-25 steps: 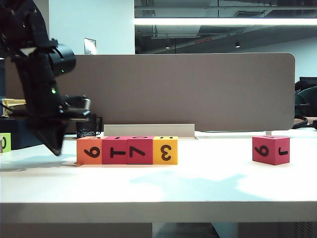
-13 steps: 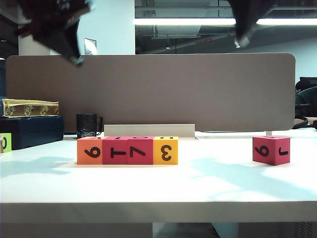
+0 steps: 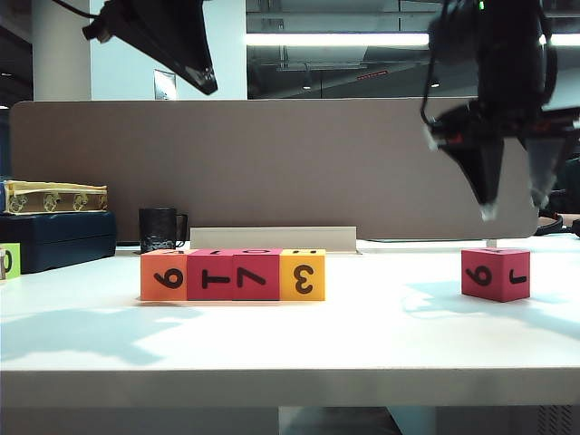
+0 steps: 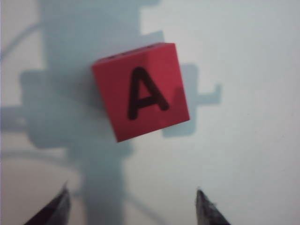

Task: Select the appropriate blocks from the scattered letter blocks on the table and arrange them in a row to spell out "ALOHA".

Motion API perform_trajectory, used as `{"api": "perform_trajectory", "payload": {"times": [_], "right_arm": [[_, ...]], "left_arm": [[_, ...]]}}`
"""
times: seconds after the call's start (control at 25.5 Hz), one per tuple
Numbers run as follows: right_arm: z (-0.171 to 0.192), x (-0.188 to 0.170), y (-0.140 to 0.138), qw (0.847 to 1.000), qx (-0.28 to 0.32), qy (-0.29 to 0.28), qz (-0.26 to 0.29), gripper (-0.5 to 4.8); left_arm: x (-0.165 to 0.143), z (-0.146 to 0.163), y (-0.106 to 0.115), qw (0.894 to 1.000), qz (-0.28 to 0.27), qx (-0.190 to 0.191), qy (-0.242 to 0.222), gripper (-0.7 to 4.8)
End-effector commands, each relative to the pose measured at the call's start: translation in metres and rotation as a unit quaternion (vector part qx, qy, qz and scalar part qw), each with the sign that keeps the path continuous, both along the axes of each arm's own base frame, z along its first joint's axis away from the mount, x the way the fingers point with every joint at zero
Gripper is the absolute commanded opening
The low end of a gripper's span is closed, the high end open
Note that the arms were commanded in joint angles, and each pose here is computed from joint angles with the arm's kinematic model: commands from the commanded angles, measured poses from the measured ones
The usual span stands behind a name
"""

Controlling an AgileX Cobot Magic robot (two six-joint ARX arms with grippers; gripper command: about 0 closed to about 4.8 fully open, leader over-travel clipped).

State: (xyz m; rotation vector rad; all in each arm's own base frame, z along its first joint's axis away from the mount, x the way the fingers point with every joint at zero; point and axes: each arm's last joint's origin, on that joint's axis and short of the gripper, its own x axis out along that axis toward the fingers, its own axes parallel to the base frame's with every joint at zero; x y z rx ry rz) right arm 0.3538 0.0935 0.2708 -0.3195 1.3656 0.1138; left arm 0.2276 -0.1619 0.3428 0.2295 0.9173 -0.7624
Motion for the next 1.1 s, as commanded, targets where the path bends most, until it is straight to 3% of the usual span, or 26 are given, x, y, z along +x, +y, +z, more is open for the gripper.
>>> {"api": "perform_trajectory", "payload": {"times": [0.04, 0.08, 0.75, 0.98, 1.1], "right_arm": [[-0.012, 0.008, -0.002, 1.000, -0.003, 0.013, -0.005, 4.42], [-0.018, 0.011, -0.001, 1.000, -0.004, 0.017, -0.006, 4.79], [-0.051, 0.040, -0.012, 1.000, 0.002, -0.005, -0.027, 4.78], [-0.055, 0.042, -0.010, 1.000, 0.021, 0.002, -0.022, 3.60], [-0.059, 0.043, -0.008, 0.999, 0.045, 0.010, -0.018, 3.54]], "left_arm": [[-0.003, 0.008, 0.002, 1.000, 0.001, -0.009, -0.011, -0.06], [-0.005, 0.011, 0.004, 1.000, 0.003, -0.010, -0.017, -0.06], [-0.021, 0.029, 0.015, 0.999, 0.002, -0.025, -0.041, -0.06], [-0.023, 0.038, 0.016, 0.998, 0.002, -0.030, -0.048, -0.06], [-0.025, 0.041, 0.017, 0.998, 0.003, -0.033, -0.054, -0.06]]}}
